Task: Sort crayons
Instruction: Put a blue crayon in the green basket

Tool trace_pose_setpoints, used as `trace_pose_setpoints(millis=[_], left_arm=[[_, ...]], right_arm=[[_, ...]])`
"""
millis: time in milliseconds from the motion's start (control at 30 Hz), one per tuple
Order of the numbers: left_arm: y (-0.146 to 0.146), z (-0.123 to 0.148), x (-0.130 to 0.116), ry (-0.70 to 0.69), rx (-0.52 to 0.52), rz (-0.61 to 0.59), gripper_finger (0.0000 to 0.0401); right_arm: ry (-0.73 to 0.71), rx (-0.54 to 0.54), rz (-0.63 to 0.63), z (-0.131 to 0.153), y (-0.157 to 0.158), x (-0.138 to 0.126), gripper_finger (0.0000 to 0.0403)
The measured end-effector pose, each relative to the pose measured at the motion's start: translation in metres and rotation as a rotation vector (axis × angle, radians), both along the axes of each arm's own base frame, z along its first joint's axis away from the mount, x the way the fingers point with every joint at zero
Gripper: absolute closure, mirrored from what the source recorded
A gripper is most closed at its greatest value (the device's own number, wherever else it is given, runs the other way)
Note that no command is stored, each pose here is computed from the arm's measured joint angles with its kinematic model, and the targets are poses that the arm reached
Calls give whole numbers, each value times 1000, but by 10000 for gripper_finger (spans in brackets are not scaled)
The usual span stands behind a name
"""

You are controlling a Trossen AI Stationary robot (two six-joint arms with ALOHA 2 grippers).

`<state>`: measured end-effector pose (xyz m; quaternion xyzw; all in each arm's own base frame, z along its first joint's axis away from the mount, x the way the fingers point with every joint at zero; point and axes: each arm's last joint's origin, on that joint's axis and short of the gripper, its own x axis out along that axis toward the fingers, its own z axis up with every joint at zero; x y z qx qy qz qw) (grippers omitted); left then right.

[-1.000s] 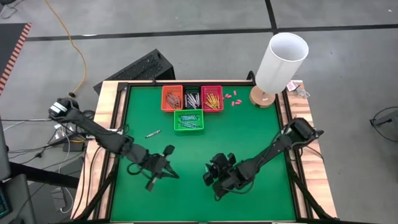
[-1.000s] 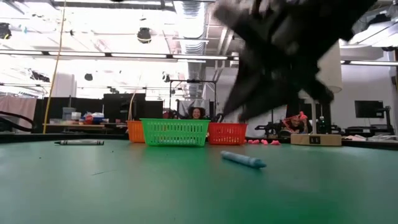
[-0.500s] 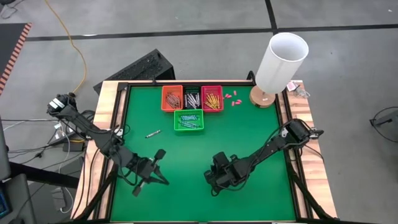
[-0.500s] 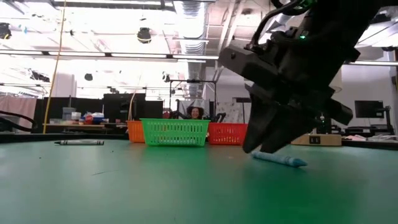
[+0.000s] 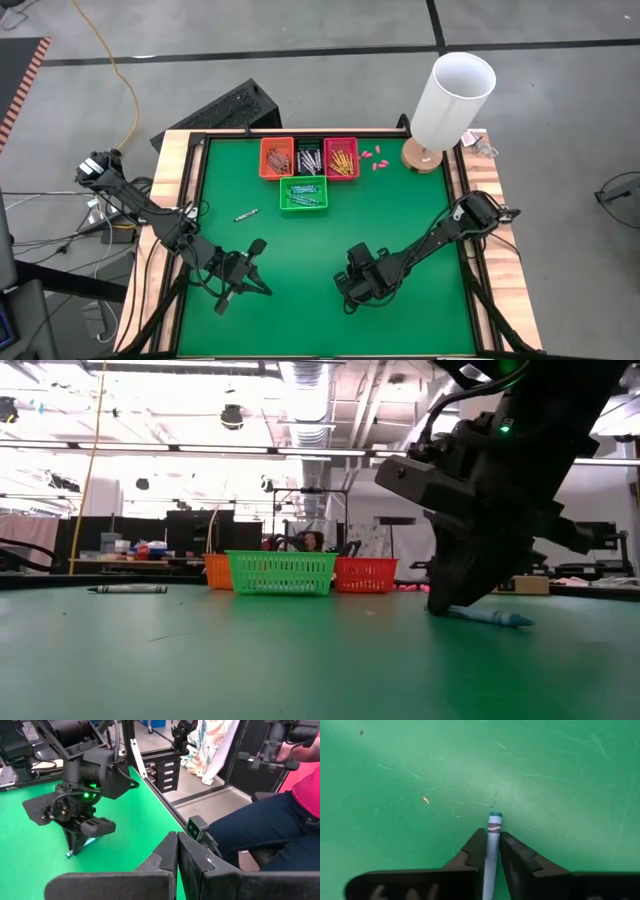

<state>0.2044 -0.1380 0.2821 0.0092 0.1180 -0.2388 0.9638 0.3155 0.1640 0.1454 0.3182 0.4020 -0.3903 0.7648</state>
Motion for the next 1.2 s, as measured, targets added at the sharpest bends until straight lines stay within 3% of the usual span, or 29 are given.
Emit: trace_pose_setpoints(millis=[267,600,867,1200], left_arm=[[1,1,-1,12,-35,15,401],[8,16,-11,-3,-152,43,401],[25,22,-29,23,-105,176,401],[43,12,-46,140,-16,397,401]], right_arm=[[15,2,8,0,1,-2,395],[-10,-54,63,14,-2,13,401],[-84,-249,144,56,-31,53,402],[-139,-557,308,111,-104,107,403]])
